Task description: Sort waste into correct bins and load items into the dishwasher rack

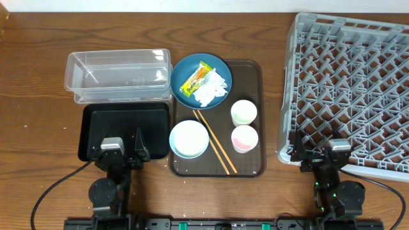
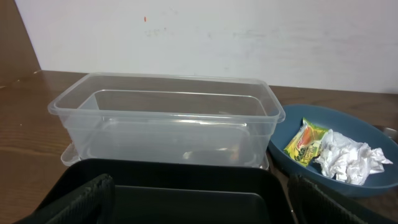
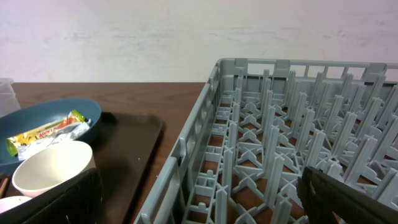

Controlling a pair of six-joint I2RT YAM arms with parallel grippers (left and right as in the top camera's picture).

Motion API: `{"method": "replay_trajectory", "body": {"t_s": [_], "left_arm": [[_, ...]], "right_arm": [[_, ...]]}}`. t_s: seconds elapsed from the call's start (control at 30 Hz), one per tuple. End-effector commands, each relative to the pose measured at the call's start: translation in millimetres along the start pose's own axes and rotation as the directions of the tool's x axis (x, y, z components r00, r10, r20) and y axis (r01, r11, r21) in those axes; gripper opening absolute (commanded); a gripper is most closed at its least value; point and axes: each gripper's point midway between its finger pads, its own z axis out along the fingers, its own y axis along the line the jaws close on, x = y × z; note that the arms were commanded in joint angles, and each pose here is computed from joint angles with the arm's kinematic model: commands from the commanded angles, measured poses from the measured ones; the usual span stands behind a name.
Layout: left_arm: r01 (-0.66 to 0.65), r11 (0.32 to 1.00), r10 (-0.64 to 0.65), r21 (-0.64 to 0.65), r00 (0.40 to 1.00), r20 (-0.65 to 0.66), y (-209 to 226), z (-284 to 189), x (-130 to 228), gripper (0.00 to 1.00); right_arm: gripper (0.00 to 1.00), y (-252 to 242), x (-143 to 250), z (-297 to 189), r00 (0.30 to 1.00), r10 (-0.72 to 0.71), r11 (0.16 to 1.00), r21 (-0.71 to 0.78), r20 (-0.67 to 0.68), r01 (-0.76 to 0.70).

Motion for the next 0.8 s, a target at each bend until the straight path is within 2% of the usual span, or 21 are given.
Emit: {"method": "replay_trajectory", "body": {"t_s": [0.0, 0.53, 0.77], "left_arm": [[-0.004, 1.0, 0.003, -0.005, 0.999, -0.042, 1.8, 0.7, 14.3, 0.91], [-0.002, 1.0, 0.001, -0.008, 0.999, -0.041, 2.3, 0.7, 14.1, 0.91], [0.115, 0.993, -0.115, -0.014, 0.993, -0.04, 2.1, 0.0, 10.1, 0.91]], "right_arm": [[0.99, 3.5, 1.1, 0.0, 1.0, -0.013, 1.0, -0.016, -0.003, 0.013], [0.99, 3.5, 1.0, 0.0, 1.0, -0.013, 1.0, -0.016, -0.002, 0.012], [0.99, 2.3, -8.1, -1.5, 1.0, -0.009, 1.0, -0.006, 0.016, 0.009]]}}
